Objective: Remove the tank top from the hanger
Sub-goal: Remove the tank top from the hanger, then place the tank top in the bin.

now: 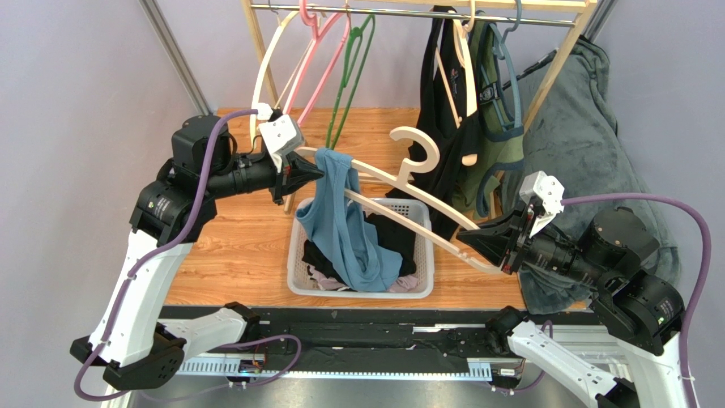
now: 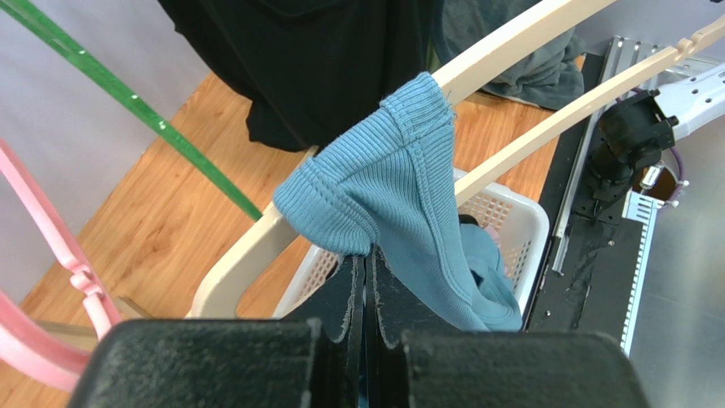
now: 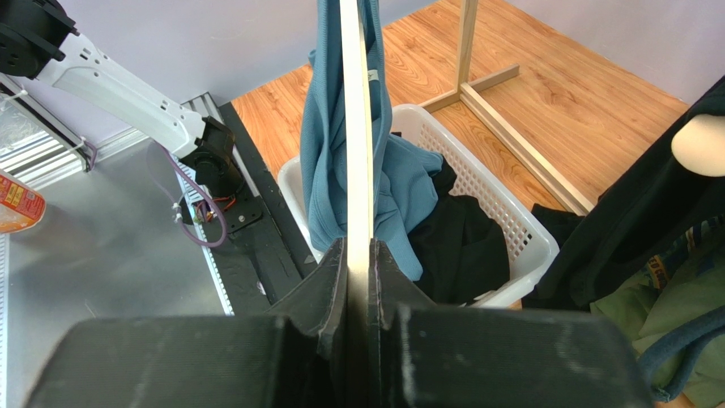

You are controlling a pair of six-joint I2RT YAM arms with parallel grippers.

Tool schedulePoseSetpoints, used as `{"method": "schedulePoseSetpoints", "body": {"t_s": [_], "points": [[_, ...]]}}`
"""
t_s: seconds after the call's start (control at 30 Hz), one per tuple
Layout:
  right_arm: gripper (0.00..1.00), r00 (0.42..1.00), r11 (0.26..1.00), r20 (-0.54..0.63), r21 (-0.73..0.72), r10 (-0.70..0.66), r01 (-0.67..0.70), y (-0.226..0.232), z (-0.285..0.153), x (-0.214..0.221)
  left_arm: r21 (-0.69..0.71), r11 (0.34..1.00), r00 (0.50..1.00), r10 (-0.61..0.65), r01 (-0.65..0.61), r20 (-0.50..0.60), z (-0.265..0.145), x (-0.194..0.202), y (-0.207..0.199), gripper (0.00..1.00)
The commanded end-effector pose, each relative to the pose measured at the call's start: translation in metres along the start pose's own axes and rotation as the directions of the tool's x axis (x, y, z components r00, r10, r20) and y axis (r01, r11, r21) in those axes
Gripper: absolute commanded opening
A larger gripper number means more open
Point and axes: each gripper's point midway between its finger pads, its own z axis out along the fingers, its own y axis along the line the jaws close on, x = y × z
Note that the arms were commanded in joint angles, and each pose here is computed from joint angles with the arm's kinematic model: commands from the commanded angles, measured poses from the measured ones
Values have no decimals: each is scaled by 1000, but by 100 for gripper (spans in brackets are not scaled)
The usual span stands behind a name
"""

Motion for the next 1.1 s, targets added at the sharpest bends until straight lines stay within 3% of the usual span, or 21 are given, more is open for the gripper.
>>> {"method": "schedulePoseSetpoints", "body": {"t_s": [0.0, 0.37, 0.47, 0.7, 0.87, 1.07], "points": [[0, 998, 999, 53, 34, -41, 40, -1, -10, -14, -62, 997, 997, 54, -51, 48, -22, -24, 1, 0], [0, 998, 997, -51, 58, -42, 45, 16, -60, 13, -362, 923, 985, 162, -128, 64, -61, -68, 45, 0], [0, 997, 989, 12, 126, -75, 73, 18, -87, 2, -395, 913, 987, 144, -103, 75, -64, -72, 51, 0], [0, 992, 957, 115, 291, -44, 9, 4, -116, -27, -277, 957, 991, 111, -85, 77, -49, -60, 34, 0], [0, 987, 915, 140, 383, 75, -124, -26, -88, -38, -143, 988, 997, 60, -53, 41, -24, -32, 17, 0], [0, 973, 852, 132, 470, 191, -231, -68, -29, -49, -45, 995, 991, 85, -90, -108, 19, 35, 8, 0]]}}
